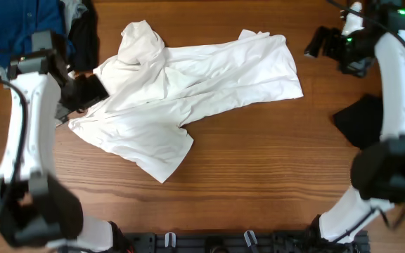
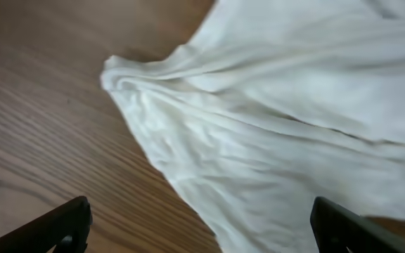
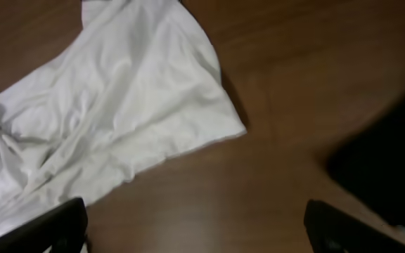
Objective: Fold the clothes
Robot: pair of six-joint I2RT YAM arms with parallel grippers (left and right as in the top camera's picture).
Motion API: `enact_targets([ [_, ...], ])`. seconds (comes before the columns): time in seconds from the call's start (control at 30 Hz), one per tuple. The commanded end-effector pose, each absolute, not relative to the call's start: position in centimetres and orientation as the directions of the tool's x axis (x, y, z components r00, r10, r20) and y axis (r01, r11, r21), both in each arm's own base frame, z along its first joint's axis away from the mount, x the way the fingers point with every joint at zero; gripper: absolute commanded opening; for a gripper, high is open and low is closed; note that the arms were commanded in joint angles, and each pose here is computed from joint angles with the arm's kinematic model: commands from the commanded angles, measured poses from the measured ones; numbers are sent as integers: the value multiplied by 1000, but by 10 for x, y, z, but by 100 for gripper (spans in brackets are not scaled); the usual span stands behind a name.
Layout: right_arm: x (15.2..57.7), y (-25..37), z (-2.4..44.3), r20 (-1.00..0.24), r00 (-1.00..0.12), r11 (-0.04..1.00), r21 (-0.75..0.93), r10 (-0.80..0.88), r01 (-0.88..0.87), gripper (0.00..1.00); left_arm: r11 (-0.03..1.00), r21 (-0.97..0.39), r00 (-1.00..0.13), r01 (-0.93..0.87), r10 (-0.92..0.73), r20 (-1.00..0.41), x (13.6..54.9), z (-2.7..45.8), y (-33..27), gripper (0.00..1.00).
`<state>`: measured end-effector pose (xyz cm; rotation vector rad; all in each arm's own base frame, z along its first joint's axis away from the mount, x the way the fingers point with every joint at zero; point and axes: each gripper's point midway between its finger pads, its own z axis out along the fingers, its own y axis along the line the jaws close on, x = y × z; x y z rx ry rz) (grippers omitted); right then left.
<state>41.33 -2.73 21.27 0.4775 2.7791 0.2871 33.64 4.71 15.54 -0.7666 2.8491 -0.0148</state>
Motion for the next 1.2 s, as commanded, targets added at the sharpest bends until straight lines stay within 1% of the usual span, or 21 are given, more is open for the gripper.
enact_targets([
  [0.0,377,-48,264,-365,-822,899,148,437,412,100,921,-165,-879,-353,-387,-277,334,201,-17,100],
  [0.1,359,-49,270,-345,-821,890,134,455,437,100,960,-148,-931,-239,-270,-247,322,194,-58,100],
  [0.27,354,-55,268,-323,-824,885,155,465,439,100,986,-112,-976,-122,-140,-167,296,156,-95,100],
  [0.37,357,-56,264,-312,-833,888,204,457,412,100,990,-106,-989,-95,-106,-103,276,125,-109,100],
  [0.47,362,-57,257,-308,-833,886,234,459,401,100,987,-130,-995,-91,-96,-27,253,94,-124,100],
  [0.53,366,-60,254,-314,-827,882,242,466,404,100,984,-110,-990,-142,-141,17,238,78,-125,100],
  [0.57,369,-57,253,-320,-826,881,260,465,395,100,971,-81,-974,-226,-222,50,227,66,-121,100],
  [0.63,376,-54,254,-334,-822,880,289,461,377,100,939,-51,-939,-339,-334,81,217,55,-115,100],
  [0.7,382,-53,255,-347,-817,880,300,460,368,100,919,-36,-918,-392,-388,87,213,47,-113,100],
  [0.97,386,-54,246,-338,-822,881,300,458,367,100,875,13,-867,-485,-482,122,189,16,-102,98],
  [1.17,384,-53,222,-299,-835,877,294,463,380,100,866,13,-858,-500,-498,128,179,0,-99,86],
])
